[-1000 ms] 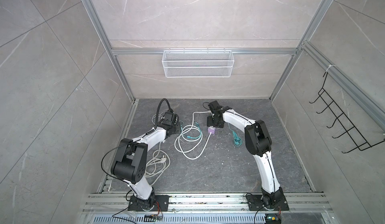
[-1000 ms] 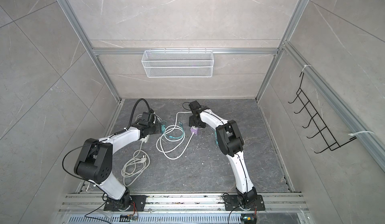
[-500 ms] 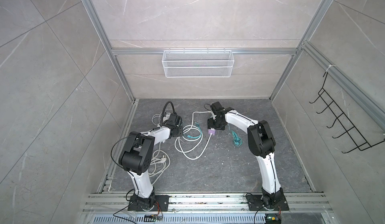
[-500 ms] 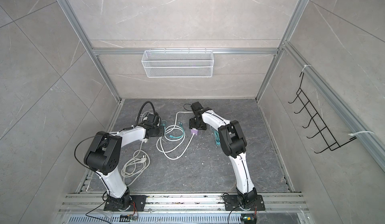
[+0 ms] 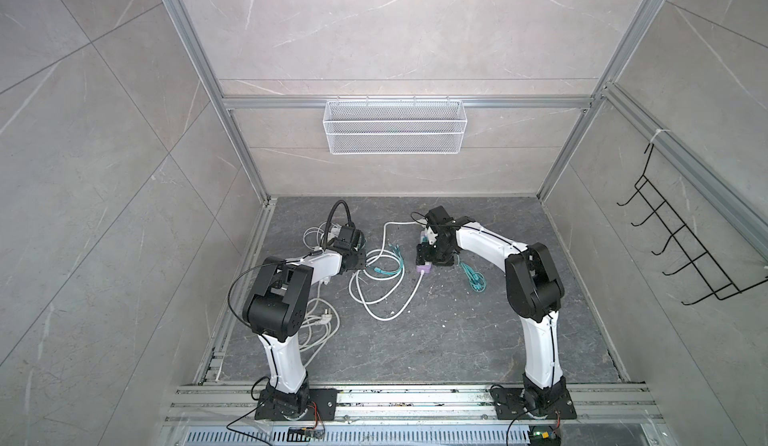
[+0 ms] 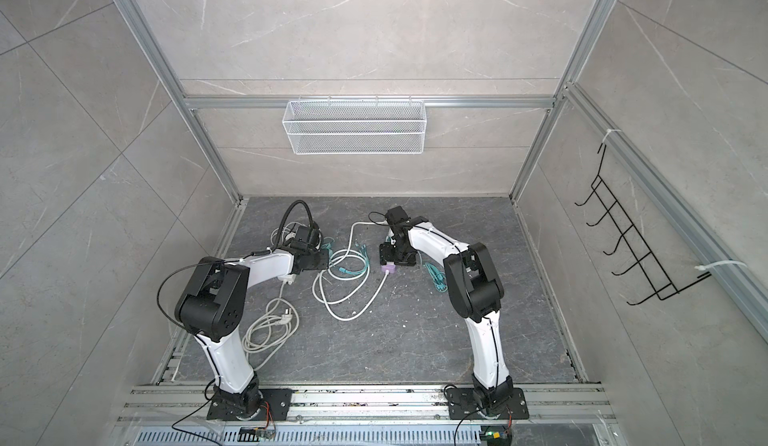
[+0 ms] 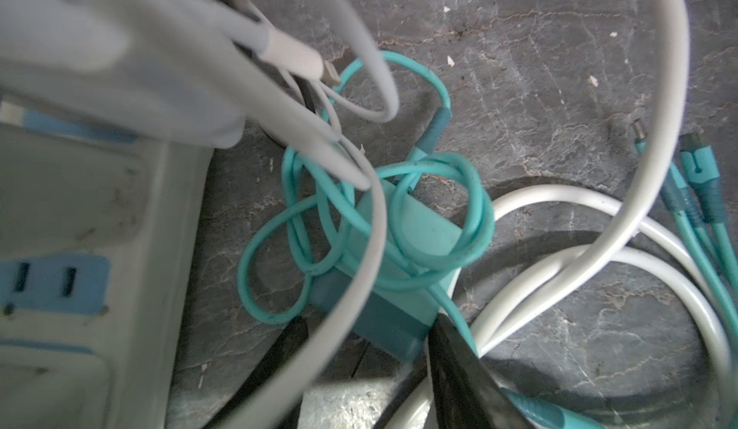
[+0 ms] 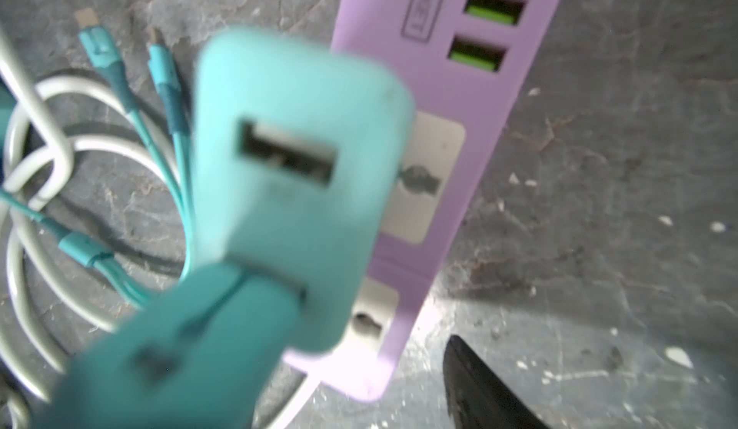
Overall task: Insert the plug
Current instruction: 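Press the charger into the socket while the left gripper lowers onto another teal charger, then open the right gripper off the plugged charger while the left gripper grips the cube, then lift the teal charger cube with the left gripper while the right gripper withdraws, then carry the cube toward the right gripper while the right gripper closes on it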
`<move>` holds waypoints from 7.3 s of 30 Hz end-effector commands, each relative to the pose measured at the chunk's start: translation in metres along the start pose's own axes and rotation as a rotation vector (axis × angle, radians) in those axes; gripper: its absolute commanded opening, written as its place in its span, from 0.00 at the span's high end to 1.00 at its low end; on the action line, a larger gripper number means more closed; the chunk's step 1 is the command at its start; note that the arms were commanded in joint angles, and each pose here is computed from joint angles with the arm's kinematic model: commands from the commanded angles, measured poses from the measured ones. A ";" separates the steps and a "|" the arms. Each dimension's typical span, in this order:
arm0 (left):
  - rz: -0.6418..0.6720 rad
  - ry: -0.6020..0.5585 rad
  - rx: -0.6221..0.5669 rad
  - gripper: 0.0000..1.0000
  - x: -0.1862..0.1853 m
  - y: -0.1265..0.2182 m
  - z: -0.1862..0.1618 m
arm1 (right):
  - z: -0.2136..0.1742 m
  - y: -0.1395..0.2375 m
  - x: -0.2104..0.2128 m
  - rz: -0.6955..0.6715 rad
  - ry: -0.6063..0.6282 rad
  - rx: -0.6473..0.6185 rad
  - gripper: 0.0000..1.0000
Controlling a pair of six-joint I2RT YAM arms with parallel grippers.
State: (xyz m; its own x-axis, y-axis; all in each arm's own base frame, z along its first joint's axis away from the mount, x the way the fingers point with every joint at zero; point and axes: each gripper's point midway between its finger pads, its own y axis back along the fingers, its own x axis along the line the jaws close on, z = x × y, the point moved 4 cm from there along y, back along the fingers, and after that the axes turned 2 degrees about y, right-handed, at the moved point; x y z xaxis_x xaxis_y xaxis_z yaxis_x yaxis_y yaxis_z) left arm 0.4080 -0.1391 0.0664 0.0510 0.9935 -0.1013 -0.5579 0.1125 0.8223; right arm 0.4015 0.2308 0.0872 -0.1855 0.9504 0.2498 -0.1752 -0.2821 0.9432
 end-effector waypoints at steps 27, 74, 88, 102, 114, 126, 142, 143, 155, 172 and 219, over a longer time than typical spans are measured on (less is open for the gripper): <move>-0.042 -0.040 -0.028 0.74 -0.020 0.020 0.038 | -0.023 0.057 0.018 0.132 0.111 -0.041 0.26; 0.073 0.064 -0.043 0.38 -0.036 -0.016 0.084 | -0.037 0.019 0.004 0.141 0.092 0.019 0.27; 0.093 0.093 0.050 0.36 -0.032 -0.044 0.077 | -0.036 0.021 0.003 0.147 0.095 0.013 0.27; 0.107 0.111 0.049 0.42 -0.026 -0.056 0.077 | -0.038 0.023 -0.001 0.147 0.077 0.010 0.27; 0.076 0.085 0.035 0.72 -0.028 -0.063 0.081 | -0.068 0.055 -0.003 0.160 0.067 -0.018 0.27; -0.008 -0.085 -0.017 0.81 -0.045 -0.045 0.087 | -0.092 0.100 0.009 0.261 0.125 -0.074 0.28; -0.099 -0.151 -0.086 0.86 -0.059 -0.011 0.098 | -0.088 0.104 0.002 0.202 0.112 -0.093 0.28; -0.103 -0.156 -0.092 0.86 -0.060 -0.008 0.098 | -0.087 0.104 0.003 0.206 0.114 -0.095 0.28; -0.283 -0.331 -0.320 0.86 -0.094 0.056 0.110 | -0.064 0.140 0.013 0.236 0.076 -0.255 0.32; -0.704 -0.606 -0.530 0.85 -0.175 0.161 0.082 | -0.072 0.235 0.031 0.370 0.067 -0.524 0.36; -1.003 -0.762 -0.526 0.86 -0.226 0.190 0.029 | -0.027 0.188 0.041 0.569 -0.068 -0.434 0.55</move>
State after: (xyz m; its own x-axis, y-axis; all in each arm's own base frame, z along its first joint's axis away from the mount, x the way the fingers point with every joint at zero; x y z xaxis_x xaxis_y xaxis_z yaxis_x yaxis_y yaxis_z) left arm 0.3130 -0.3366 0.2424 0.9453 0.3009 -0.1257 -0.2486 0.9144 0.3193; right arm 0.3309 0.2072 0.2601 -0.2728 0.6830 0.6776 -0.4544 -0.7123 0.5350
